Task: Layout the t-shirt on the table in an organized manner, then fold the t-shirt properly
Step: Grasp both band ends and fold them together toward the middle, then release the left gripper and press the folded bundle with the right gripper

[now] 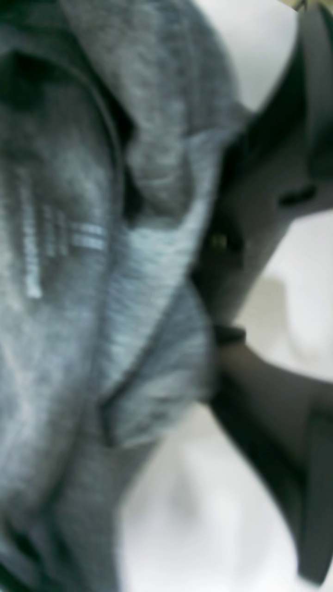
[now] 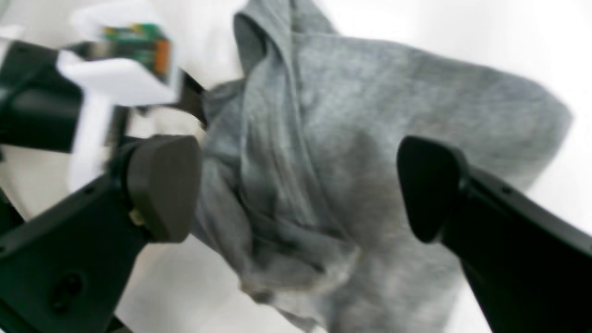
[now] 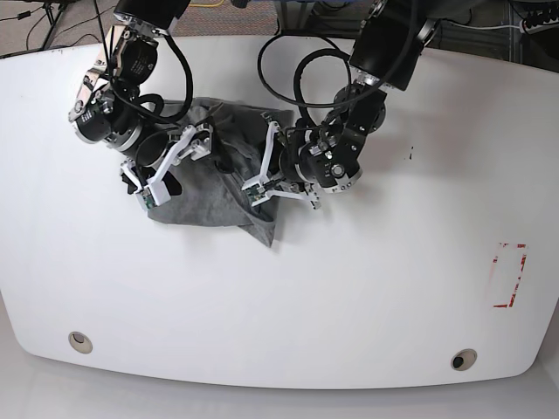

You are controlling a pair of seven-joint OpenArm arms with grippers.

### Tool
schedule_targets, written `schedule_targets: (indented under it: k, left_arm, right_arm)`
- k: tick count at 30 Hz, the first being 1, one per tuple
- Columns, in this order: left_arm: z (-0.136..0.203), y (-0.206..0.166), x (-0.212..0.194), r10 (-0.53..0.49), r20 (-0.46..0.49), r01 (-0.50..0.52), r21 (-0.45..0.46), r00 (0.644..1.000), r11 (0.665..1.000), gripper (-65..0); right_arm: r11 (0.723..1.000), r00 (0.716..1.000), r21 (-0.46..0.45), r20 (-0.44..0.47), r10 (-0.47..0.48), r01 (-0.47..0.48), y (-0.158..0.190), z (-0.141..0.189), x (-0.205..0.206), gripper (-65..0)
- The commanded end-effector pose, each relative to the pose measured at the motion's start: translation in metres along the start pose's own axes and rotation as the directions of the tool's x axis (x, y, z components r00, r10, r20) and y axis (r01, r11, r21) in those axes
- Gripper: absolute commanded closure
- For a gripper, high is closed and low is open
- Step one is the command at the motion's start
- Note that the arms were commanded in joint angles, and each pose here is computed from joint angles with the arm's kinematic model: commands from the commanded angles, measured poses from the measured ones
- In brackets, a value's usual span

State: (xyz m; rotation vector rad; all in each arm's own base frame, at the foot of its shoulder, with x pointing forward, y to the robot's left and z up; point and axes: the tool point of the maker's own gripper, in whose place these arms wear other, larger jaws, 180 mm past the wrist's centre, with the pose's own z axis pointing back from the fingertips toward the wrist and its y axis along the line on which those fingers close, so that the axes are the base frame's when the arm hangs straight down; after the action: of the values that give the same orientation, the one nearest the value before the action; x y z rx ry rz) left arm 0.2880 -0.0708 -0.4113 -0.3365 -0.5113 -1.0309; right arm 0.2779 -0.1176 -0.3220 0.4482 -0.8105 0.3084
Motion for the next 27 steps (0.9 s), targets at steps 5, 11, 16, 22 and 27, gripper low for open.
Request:
schedule_targets:
  k: [5,11,16,22,27]
  left_arm:
    - [0.023,0.009,0.028,-0.022,0.101,0.016,0.058,0.995,0.998,-31.2]
    - [0.049,0.030,0.035,0.012,0.176,-0.034,0.122,0.984,0.992,-35.6]
    - [0.075,0.045,0.041,-0.040,0.222,-0.001,0.182,0.974,0.983,-35.3]
    - [0.128,0.099,-0.003,0.017,0.174,-0.080,0.365,0.985,0.928,-35.3]
    - [0.170,0.136,-0.035,0.061,0.159,-0.132,0.490,0.985,0.862,-35.3]
  right_arm:
    - [0.999,0.998,-0.004,0.053,0.043,-0.042,-0.005,0.010,0.018,-62.0]
    - [1.000,0.995,-0.001,0.101,0.025,-0.025,-0.015,0.023,0.025,-62.0]
    - [1.000,0.994,-0.021,0.109,0.016,-0.014,-0.022,0.028,0.025,-62.0]
    - [0.999,0.996,-0.030,0.084,0.020,-0.018,-0.026,0.029,0.019,-62.0]
    - [1.000,0.998,-0.019,0.056,-0.001,0.002,-0.022,0.029,0.004,-62.0]
